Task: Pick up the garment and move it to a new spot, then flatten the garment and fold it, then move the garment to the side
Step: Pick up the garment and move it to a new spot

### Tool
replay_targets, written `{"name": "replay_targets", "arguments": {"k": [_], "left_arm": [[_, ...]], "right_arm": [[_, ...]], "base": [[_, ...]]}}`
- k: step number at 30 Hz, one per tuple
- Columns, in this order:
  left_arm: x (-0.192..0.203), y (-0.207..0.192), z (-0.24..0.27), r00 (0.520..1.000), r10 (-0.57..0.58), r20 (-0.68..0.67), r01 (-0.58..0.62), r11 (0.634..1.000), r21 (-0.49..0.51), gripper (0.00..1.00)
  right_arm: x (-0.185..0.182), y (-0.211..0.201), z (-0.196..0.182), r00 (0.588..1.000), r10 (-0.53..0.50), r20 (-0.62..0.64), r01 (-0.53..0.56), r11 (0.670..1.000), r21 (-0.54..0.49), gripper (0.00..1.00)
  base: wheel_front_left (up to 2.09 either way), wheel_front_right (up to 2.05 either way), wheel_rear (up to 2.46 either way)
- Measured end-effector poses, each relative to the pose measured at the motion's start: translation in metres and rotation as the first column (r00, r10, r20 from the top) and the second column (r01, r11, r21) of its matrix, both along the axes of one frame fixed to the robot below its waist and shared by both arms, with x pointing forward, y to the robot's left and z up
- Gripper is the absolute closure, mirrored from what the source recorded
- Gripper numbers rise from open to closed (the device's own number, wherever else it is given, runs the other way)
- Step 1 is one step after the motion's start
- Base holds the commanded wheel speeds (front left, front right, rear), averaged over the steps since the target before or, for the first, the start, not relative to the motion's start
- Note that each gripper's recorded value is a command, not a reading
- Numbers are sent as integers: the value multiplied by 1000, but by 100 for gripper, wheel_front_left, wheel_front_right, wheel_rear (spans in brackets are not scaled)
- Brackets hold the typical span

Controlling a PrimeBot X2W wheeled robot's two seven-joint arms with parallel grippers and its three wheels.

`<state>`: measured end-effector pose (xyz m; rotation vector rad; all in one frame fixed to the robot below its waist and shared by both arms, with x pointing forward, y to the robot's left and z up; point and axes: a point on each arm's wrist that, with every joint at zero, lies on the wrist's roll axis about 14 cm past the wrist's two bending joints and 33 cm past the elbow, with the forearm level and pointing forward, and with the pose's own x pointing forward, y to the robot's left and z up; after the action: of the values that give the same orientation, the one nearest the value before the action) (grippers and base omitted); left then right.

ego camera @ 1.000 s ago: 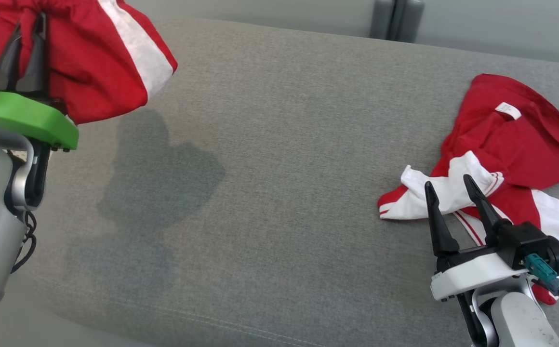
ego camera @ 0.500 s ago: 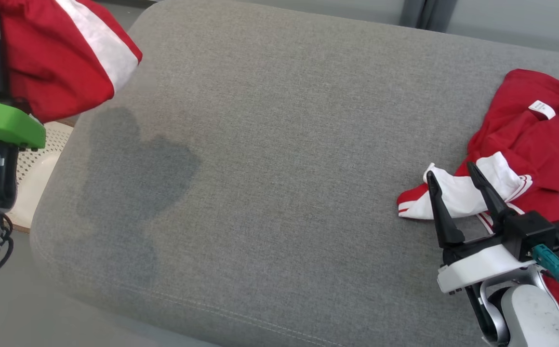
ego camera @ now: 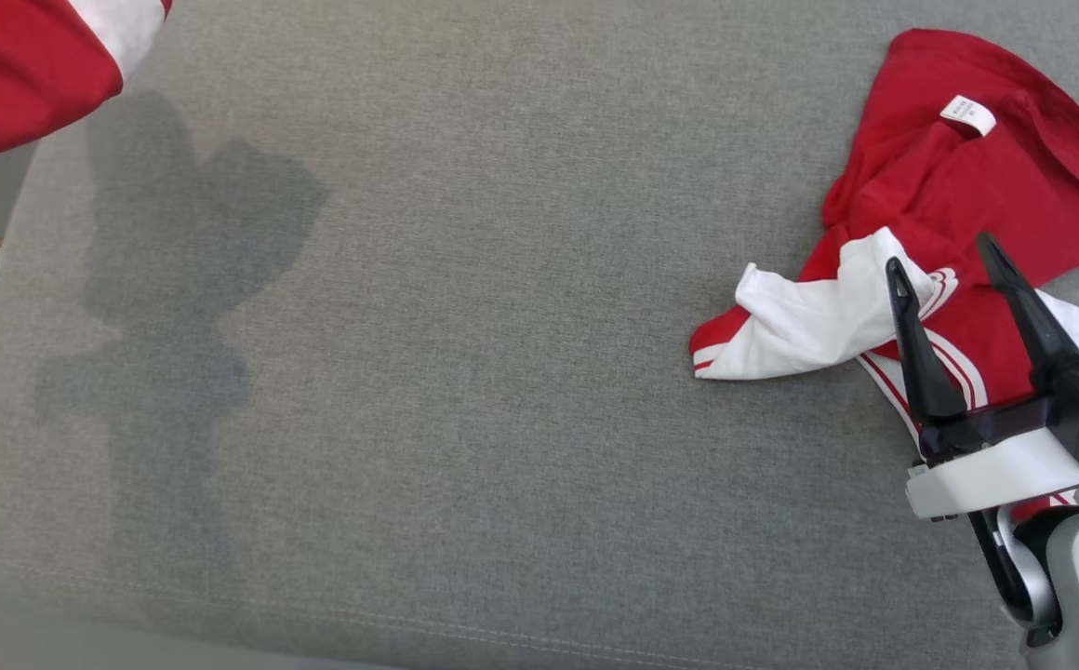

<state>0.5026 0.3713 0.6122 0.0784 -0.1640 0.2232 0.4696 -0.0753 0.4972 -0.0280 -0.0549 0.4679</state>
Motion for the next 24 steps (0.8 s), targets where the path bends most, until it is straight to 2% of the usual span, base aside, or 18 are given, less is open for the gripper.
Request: {"name": "replay_targets", "arguments": {"k": [9,15,16,17,21,24], "left_arm": [[32,5,-86,988,39,-147,-59,989,-136,100],[37,-13,-153,961,16,-277,-74,977,-198,99],[37,-14,-163,955,17,-296,-83,974,-209,33],[37,-16,-171,949,17,-315,-86,975,-206,0],[42,-16,-175,948,23,-319,-87,978,-187,0],[46,-14,-158,961,33,-275,-81,983,-167,0]], "right_arm": [[9,-33,-3,997,-75,-1,75,996,-55,0],[11,-51,-19,992,-121,-39,117,989,-92,0],[11,-53,-21,991,-124,-45,119,988,-94,0],[11,-54,-23,991,-127,-50,122,988,-98,0],[12,-58,-29,989,-136,-64,129,986,-106,0],[11,-58,-27,989,-137,-62,131,986,-104,0]], "base": [[0,0,0],[0,0,0],[0,0,0],[0,0,0],[0,0,0],[0,0,0]]}}
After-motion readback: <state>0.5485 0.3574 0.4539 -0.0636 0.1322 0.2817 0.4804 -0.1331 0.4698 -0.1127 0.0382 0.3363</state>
